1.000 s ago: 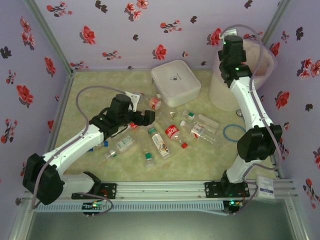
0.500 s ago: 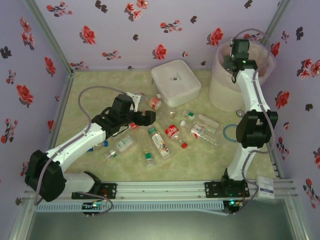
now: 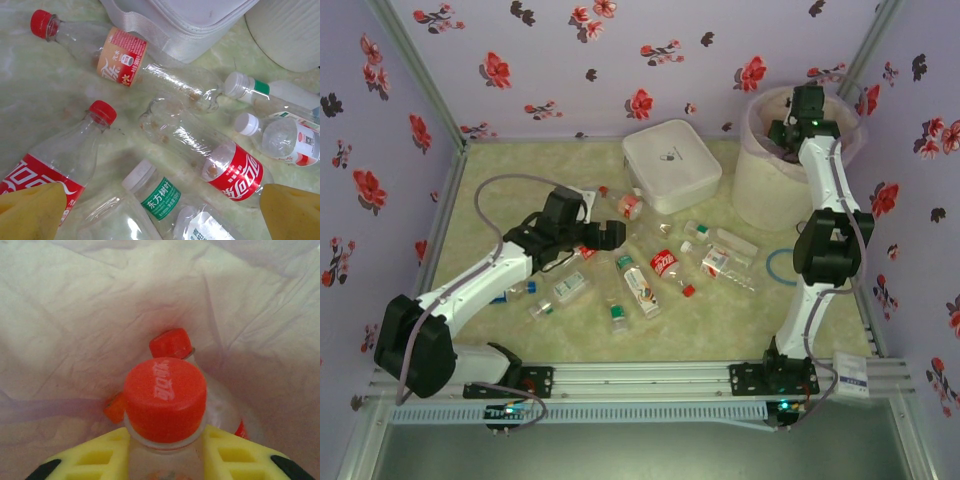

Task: Put the plastic bottles in the bin

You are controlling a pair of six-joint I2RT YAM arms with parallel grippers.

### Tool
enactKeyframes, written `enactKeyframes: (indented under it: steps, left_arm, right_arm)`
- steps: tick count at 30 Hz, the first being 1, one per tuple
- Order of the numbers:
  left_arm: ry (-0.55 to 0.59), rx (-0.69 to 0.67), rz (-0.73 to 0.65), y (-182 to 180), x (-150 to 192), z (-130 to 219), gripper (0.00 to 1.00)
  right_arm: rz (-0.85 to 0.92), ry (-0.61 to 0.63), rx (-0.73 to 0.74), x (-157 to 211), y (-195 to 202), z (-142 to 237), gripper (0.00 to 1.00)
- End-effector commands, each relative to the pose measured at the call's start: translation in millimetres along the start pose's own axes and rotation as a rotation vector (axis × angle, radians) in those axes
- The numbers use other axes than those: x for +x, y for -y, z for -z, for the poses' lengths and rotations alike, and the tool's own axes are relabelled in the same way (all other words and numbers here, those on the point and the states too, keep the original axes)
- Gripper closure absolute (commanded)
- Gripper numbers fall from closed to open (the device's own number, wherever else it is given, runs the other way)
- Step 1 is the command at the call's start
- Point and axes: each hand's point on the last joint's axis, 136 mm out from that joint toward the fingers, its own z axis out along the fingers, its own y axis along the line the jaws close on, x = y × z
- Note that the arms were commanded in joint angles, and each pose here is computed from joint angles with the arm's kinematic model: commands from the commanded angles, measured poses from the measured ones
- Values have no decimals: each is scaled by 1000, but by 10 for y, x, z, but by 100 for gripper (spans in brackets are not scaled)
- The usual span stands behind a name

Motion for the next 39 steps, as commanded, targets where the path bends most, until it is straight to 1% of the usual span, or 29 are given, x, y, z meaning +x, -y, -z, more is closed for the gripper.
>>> enactKeyframes:
  steps: [1,2,5,7,9,17,21,23,26,29,32,36,39]
  left_arm:
    - [-3,-37,42,-117,15,20,0]
    - [0,-38,46,-128,12,27,0]
    - [8,-40,53,-147,-4,40,0]
    - [13,-40,56,-151,-21,43,0]
    - [14,-40,53,-150,-39,39,0]
    - [19,-42,51,-145,-109,46,0]
    - [11,-49,63,-163,-107,55,0]
    - [6,-60,93,-203,-91,61,0]
    - [-17,-114,159,-323,-38,111,0]
    - [-72,-241,163,-507,71,278,0]
    - [-152,-392,142,-711,201,530,0]
    - [-295,-557,140,-920,486,901,0]
    - [-351,-680,203,-1064,690,1207,0]
  right_arm:
    - [-33,-1,-22,-59,-60,127,49]
    - [-32,16,-8,-101,-37,190,41]
    - [-30,65,38,-224,41,387,21]
    - [-26,102,57,-314,72,545,10]
    - [-23,136,72,-391,94,718,2]
    - [-22,265,79,-641,109,1361,0]
    - [-38,319,19,-717,14,1665,0]
    - [-41,325,-21,-700,-62,1802,0]
    - [-24,342,-94,-648,-249,2085,1]
    - [3,351,-183,-555,-461,2390,0]
    - [9,333,-281,-417,-635,2568,0]
    - [-11,309,-363,-201,-743,2657,1]
    - [-38,297,-394,-43,-753,2662,0]
